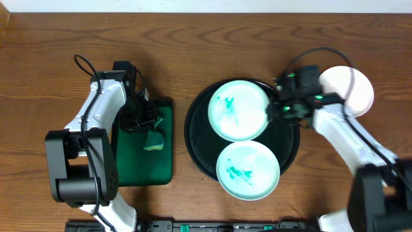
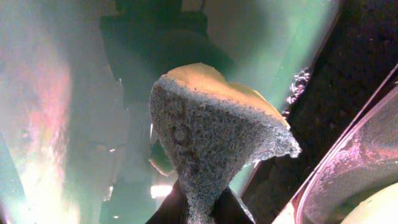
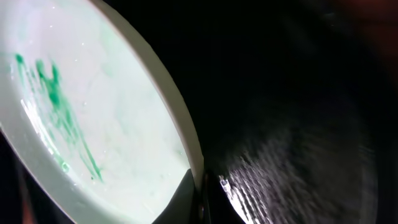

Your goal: Clean dirty plates on tray and stack at the side

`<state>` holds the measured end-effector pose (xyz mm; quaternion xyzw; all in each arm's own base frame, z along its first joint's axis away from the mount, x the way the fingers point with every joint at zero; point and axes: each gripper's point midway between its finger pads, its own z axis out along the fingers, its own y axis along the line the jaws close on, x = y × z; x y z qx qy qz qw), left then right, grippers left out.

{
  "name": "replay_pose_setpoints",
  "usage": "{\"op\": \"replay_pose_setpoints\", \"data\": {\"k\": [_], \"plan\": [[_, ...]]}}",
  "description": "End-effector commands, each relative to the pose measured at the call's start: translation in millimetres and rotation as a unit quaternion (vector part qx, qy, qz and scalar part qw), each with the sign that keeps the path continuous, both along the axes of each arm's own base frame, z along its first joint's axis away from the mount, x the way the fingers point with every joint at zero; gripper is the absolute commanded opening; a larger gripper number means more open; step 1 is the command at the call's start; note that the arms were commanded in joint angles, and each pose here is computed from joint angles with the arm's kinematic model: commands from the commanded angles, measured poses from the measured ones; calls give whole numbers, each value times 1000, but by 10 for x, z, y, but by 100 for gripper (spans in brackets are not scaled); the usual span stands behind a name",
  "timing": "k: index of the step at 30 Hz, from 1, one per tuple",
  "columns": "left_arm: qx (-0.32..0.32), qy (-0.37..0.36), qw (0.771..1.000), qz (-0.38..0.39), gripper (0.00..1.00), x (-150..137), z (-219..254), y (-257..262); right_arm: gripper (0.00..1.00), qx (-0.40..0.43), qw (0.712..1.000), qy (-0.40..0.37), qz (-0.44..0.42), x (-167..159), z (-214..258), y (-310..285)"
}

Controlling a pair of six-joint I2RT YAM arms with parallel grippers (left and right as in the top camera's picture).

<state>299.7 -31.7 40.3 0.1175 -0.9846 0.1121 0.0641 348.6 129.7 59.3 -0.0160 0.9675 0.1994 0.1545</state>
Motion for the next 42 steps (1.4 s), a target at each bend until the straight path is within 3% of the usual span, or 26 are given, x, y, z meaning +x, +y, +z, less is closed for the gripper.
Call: {"op": "replay_pose_setpoints", "data": {"k": [1, 6, 12, 16, 20, 42], "plan": [[-7, -11, 1000, -5, 7, 9, 75, -18, 2, -4, 999, 41, -33, 44, -344, 83], [-7, -16, 1000, -5, 7, 35, 73, -17, 1, 4, 998, 51, -34, 110, -569, 115], [-4, -64, 998, -5, 7, 267, 64, -6, 1, 6, 998, 51, -28, 99, -573, 124], [45, -82, 996, -7, 8, 355, 35, 159, 1, 11, 998, 62, -7, 20, -578, 156], [97, -76, 992, -9, 7, 333, 16, 337, 2, 12, 998, 68, 2, -21, -581, 169], [100, -68, 993, -4, 7, 175, -13, 318, 1, 7, 996, 83, 12, -112, -603, 154]]}}
